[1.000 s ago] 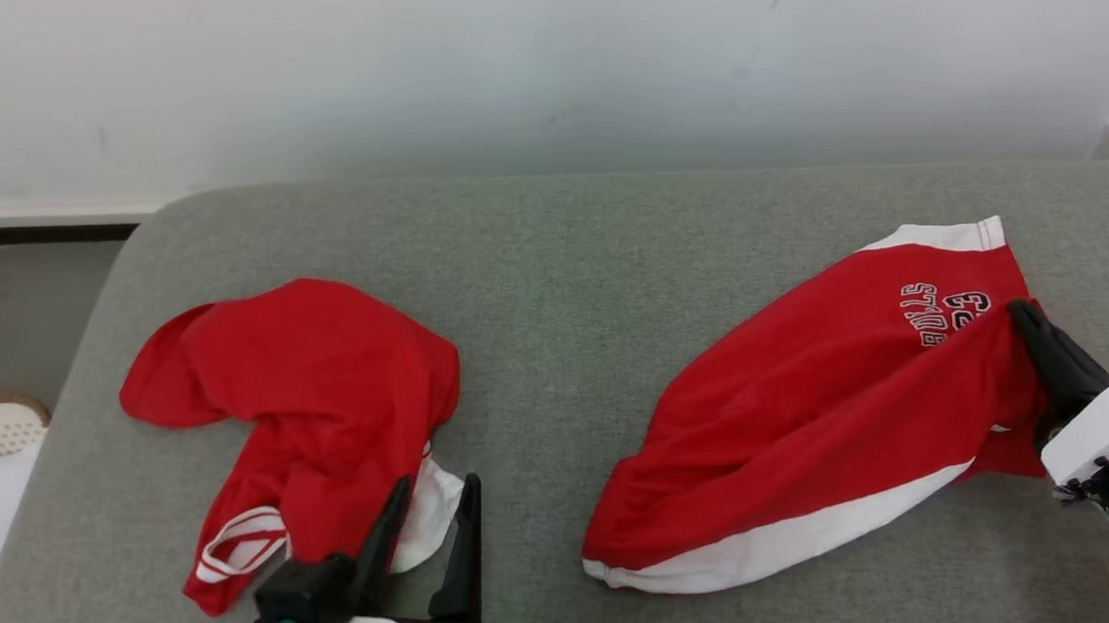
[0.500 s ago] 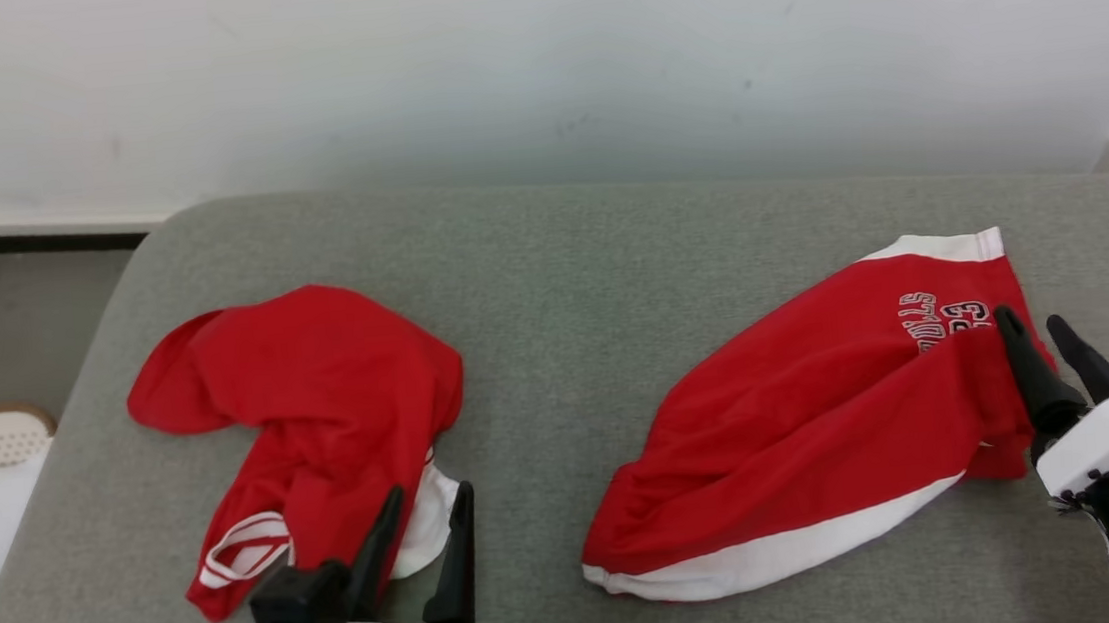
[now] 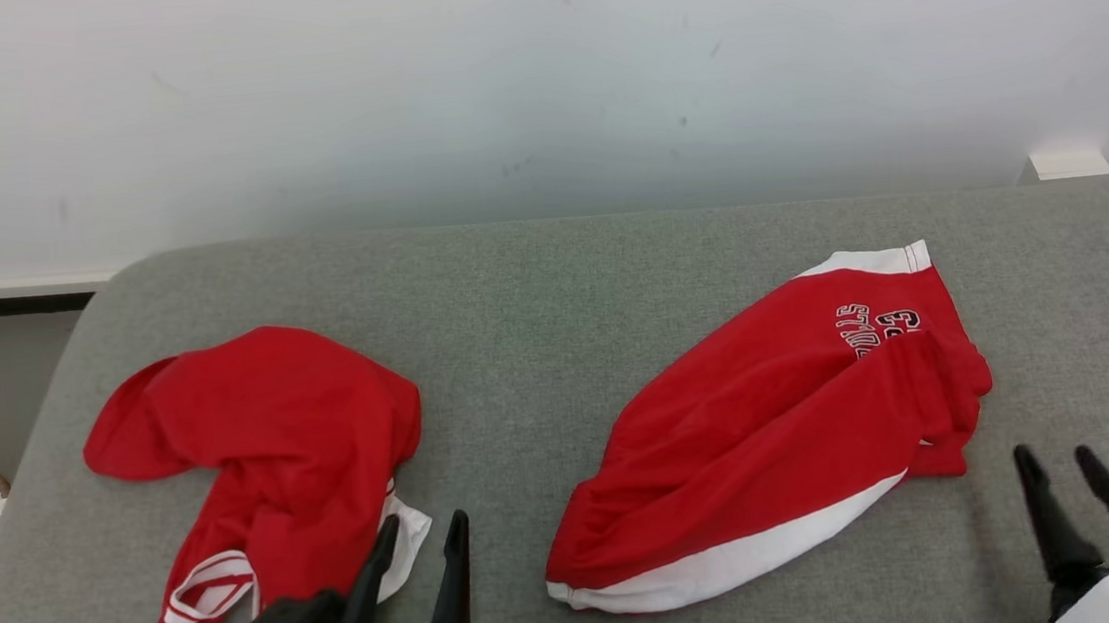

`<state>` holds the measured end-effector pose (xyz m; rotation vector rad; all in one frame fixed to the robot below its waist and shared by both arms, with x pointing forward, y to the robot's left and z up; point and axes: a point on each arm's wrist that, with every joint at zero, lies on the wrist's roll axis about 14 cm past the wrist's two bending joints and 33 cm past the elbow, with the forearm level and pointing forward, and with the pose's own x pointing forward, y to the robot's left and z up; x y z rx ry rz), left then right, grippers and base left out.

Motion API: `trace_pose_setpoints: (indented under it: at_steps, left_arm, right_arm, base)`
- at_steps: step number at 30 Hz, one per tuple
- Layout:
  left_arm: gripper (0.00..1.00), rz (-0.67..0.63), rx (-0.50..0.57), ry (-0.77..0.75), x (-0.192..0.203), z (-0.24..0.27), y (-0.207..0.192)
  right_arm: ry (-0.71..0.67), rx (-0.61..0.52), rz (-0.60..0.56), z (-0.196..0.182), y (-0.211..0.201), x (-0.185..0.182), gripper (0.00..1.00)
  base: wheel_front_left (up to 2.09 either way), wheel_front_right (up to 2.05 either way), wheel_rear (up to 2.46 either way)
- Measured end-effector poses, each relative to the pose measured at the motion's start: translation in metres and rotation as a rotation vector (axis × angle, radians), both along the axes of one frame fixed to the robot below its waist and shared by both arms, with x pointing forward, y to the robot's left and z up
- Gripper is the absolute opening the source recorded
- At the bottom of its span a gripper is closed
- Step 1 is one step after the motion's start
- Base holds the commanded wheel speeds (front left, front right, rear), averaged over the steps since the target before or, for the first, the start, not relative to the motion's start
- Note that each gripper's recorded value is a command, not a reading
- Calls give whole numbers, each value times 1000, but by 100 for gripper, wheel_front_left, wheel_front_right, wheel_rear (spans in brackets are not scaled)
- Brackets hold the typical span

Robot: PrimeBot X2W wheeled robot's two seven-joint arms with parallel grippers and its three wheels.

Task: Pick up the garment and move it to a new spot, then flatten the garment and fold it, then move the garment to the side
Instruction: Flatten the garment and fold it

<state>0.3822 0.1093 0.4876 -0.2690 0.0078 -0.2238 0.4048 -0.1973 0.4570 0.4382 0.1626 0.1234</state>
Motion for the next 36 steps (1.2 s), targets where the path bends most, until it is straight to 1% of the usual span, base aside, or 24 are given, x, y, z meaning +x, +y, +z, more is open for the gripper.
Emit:
trace_pose_setpoints:
  at_steps: [2, 5, 10, 14, 19, 20, 24, 25, 26, 31, 36]
  left_arm:
    - [100, 3, -1, 6, -1, -2, 1]
    - [100, 3, 1, 9, -1, -3, 1]
    - [100, 12, 3, 5, -1, -2, 5]
    - [100, 44, 6, 12, -5, -4, 16]
    - [100, 78, 7, 23, -9, -7, 27]
    - [100, 83, 7, 25, -9, -8, 29]
    - [100, 94, 10, 36, -10, -12, 32]
    - [100, 95, 10, 39, -10, -13, 33]
    - [100, 96, 10, 40, -10, -13, 33]
    - [100, 87, 13, 32, -11, -11, 30]
    - [100, 73, 11, 24, -12, -8, 25]
  right_arm:
    - [11, -42, 36, -8, 11, -5, 100]
    - [9, -72, 83, -10, 29, -2, 100]
    - [33, -174, 164, -16, 46, 15, 100]
    - [86, -189, 210, -29, 63, 22, 100]
    - [136, -138, 224, -38, 76, 27, 100]
    - [140, -131, 224, -39, 77, 28, 96]
    - [146, -115, 227, -41, 81, 33, 42]
    - [150, -114, 227, -42, 81, 33, 5]
    - [149, -113, 227, -42, 82, 33, 0]
    - [120, -122, 241, -33, 85, 31, 0]
    - [89, -113, 269, -15, 84, 26, 0]
  base:
    - [0, 0, 0]
    - [0, 0, 0]
    - [0, 0, 0]
    - [0, 0, 0]
    - [0, 0, 0]
    - [0, 0, 0]
    - [0, 0, 0]
    - [0, 0, 0]
    - [0, 0, 0]
    - [0, 0, 0]
    - [0, 0, 0]
